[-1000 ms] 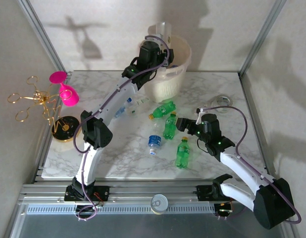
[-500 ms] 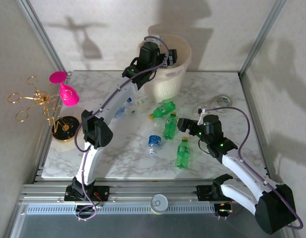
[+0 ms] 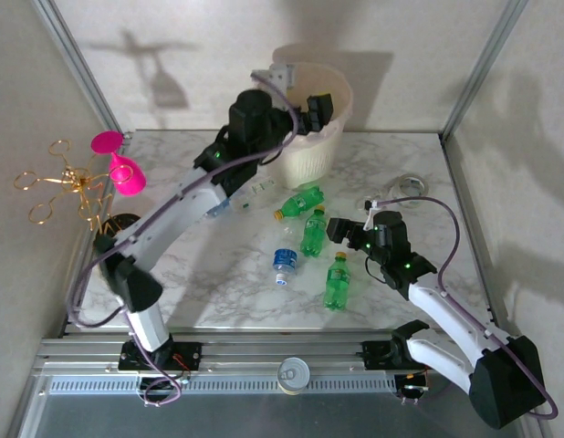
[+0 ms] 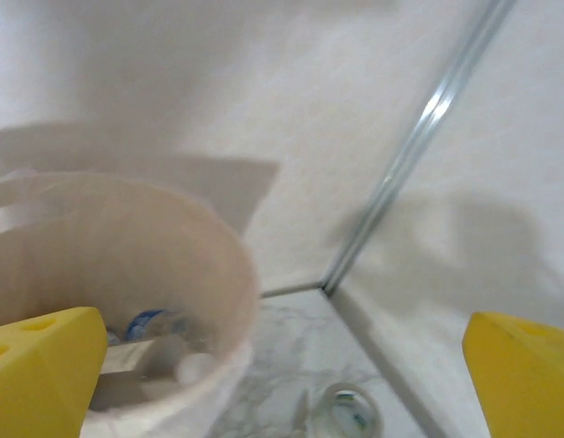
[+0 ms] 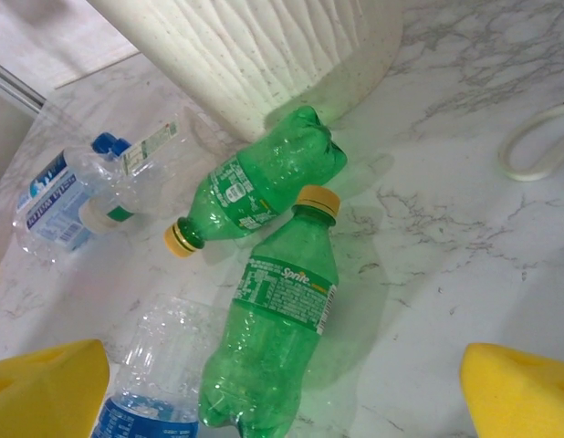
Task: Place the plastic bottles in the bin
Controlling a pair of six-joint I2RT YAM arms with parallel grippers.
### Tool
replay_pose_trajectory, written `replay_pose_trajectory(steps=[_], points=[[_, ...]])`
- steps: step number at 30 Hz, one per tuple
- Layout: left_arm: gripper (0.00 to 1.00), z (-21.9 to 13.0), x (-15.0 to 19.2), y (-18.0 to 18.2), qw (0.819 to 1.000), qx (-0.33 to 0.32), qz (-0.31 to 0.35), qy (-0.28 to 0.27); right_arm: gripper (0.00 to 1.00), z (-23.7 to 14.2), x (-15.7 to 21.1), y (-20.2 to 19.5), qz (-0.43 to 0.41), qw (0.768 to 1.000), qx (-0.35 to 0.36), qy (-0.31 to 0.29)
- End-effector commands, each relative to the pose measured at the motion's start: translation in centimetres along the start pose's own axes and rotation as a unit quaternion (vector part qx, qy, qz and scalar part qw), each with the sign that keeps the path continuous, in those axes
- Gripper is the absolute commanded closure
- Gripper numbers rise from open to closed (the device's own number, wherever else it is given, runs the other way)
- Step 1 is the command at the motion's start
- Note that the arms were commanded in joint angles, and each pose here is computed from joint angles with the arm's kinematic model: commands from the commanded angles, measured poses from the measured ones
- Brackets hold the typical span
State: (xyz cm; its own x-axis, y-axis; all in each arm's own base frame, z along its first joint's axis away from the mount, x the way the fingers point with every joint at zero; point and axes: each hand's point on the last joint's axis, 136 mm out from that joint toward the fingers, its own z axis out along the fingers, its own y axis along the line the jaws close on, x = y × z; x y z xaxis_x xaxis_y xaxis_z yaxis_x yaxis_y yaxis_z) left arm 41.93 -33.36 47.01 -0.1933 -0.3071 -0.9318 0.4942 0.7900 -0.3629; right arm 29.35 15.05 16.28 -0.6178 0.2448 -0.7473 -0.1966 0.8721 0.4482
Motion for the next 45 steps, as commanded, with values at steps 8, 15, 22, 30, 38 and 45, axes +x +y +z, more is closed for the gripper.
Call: replay_pose_trajectory(steps=[8,15,22,30,38,45], points=[[0.0,-10.5,4.6,1.6,0.996,0.001,-0.05,-0.077,0.01,0.4,2.8,-2.3,0.029,0.996,0.062,0.06],[0.0,-15.8,12.6,10.0,0.985,-0.128,-0.099,-0.058,0.01,-0.2,7.1,-5.2,0.059,0.984,0.12,0.119],[0.0,-17.4,20.0,13.5,0.972,-0.159,-0.174,-0.021,0.05,-1.4,11.0,-5.8,0.107,0.973,0.135,0.152],[0.0,-15.4,20.2,13.2,0.974,-0.162,-0.155,-0.022,0.08,-1.6,14.9,-3.5,0.104,0.967,0.105,0.208],[0.0,-14.3,21.9,13.0,0.975,-0.16,-0.156,0.003,0.13,-1.4,17.5,-2.6,0.076,0.961,0.112,0.243],[0.0,-15.2,22.8,13.9,0.971,-0.174,-0.162,0.007,0.27,-1.1,17.9,-2.7,0.064,0.96,0.118,0.246]])
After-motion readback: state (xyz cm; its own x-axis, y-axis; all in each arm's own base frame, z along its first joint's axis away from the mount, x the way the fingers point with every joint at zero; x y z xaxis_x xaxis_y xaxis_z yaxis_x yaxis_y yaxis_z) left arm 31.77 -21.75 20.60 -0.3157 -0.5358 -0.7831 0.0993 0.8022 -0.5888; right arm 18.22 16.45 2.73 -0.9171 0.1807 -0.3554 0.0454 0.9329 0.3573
